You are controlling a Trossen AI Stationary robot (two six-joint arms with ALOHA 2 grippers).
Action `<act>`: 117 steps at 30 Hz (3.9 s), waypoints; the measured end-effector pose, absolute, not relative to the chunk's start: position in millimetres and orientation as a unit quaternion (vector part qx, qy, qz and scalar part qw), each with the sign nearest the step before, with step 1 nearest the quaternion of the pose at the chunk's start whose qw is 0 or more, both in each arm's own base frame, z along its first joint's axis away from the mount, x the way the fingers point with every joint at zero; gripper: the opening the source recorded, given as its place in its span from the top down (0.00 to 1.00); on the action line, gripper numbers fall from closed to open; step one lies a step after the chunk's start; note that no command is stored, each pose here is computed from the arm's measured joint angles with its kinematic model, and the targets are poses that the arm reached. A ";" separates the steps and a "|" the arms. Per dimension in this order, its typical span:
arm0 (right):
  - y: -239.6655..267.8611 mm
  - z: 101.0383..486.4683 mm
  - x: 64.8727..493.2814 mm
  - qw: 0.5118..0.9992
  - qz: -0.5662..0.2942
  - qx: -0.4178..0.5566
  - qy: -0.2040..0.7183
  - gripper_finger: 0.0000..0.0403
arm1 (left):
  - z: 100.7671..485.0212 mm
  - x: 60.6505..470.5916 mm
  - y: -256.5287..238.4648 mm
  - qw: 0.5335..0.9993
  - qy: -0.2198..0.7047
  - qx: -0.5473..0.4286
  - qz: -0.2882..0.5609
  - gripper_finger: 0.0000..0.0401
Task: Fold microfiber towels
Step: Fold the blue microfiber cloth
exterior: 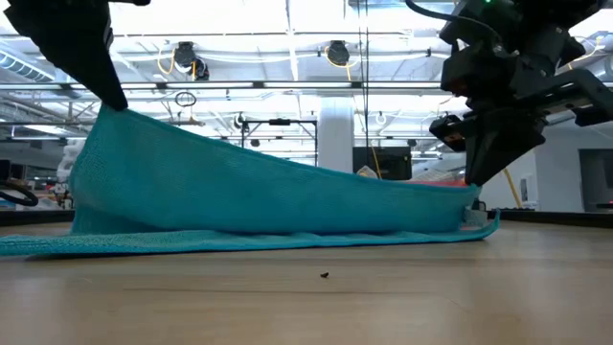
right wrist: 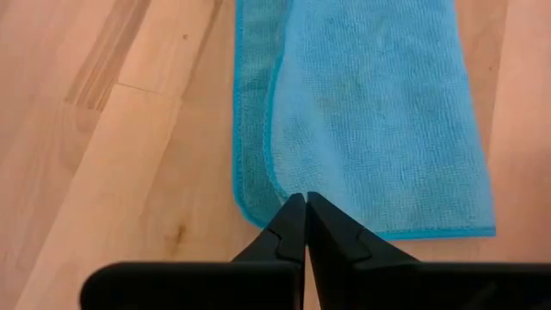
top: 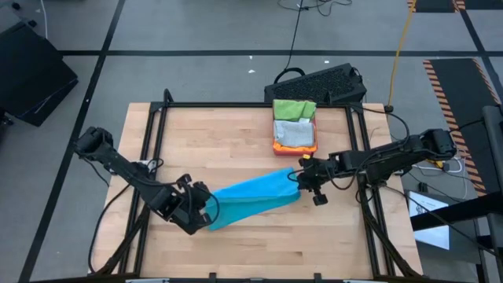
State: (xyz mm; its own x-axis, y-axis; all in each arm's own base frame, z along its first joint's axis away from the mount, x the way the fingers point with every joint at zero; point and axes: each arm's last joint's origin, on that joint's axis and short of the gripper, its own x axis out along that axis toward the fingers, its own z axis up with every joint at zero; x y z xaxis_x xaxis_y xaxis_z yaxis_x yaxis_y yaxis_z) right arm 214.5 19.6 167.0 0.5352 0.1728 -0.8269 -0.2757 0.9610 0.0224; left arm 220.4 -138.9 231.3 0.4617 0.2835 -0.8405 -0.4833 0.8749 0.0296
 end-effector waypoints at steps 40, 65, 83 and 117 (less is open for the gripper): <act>22.2 130.9 197.3 0.892 0.144 0.060 0.424 0.87 | 172.3 211.8 -157.3 0.861 0.450 -0.222 0.090 0.79; -20.1 162.7 225.2 0.919 -0.067 0.151 0.358 0.71 | 163.0 222.9 -113.0 0.821 0.425 -0.267 0.272 0.74; -24.5 112.8 237.6 0.883 -0.020 0.136 0.449 0.88 | 156.6 209.6 -97.4 0.800 0.444 -0.325 0.239 0.77; 5.6 199.3 211.4 0.823 -0.041 0.485 0.292 0.91 | 112.0 194.4 -79.0 0.843 0.454 -0.249 0.147 0.89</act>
State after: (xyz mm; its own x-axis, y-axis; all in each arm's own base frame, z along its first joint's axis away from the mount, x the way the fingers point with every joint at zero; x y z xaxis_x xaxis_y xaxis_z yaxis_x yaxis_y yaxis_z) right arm 211.4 5.6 199.3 0.8259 0.2162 -0.5207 0.3502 0.5270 0.7743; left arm 194.4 -79.0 112.0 0.5442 0.0225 -0.8386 -0.4744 0.8328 -0.2854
